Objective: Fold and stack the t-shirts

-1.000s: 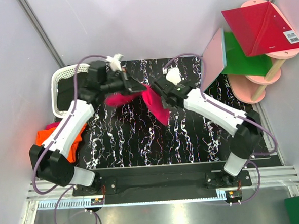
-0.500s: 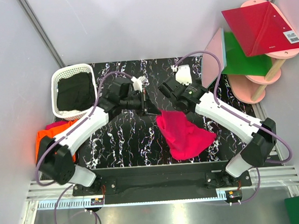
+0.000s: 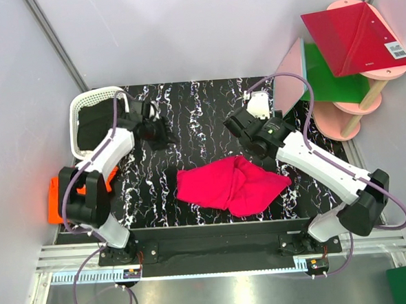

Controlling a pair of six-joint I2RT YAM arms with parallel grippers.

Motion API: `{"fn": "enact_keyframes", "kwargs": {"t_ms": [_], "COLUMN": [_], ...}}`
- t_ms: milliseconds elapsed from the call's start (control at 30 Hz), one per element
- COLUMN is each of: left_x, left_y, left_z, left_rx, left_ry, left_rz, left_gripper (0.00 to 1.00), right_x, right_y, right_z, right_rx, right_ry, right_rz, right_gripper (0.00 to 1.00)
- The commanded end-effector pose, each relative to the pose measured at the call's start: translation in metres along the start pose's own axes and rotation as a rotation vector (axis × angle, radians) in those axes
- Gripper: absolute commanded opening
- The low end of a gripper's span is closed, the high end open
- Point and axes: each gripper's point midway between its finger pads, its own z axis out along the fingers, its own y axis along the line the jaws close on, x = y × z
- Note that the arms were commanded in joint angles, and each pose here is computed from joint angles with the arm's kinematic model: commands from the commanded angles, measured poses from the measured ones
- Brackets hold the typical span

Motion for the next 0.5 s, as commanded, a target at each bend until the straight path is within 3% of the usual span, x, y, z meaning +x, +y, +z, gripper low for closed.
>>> {"fn": "enact_keyframes", "kwargs": {"t_ms": [0, 33, 233, 467], "left_x": [-0.050, -0.057, -0.068, -0.073], "left_y": [0.054, 0.063, 0.115, 0.170], "left_z": [-0.007, 0.003, 0.028, 0.010], "left_rx": [-0.265, -0.297, -0.442, -0.589], "left_ry": [-0.087, -0.062, 0.043, 0.068], "left_rz": [0.043, 0.034, -0.050, -0.168], "left_gripper": [0.05, 0.00, 0.00, 0.00], "right_x": [-0.009, -0.010, -0.017, -0.017], "right_y": [-0.006, -0.008, -0.012, -0.017], "right_z": [-0.010, -0.011, -0.015, -0.018], "right_rx": [-0.024, -0.025, -0.024, -0.020], "right_ry": [-0.040, -0.043, -0.063, -0.074], "right_rz": [0.075, 0.080, 0.074, 0.079], "right_gripper": [1.00, 1.00, 1.00, 1.00]}}
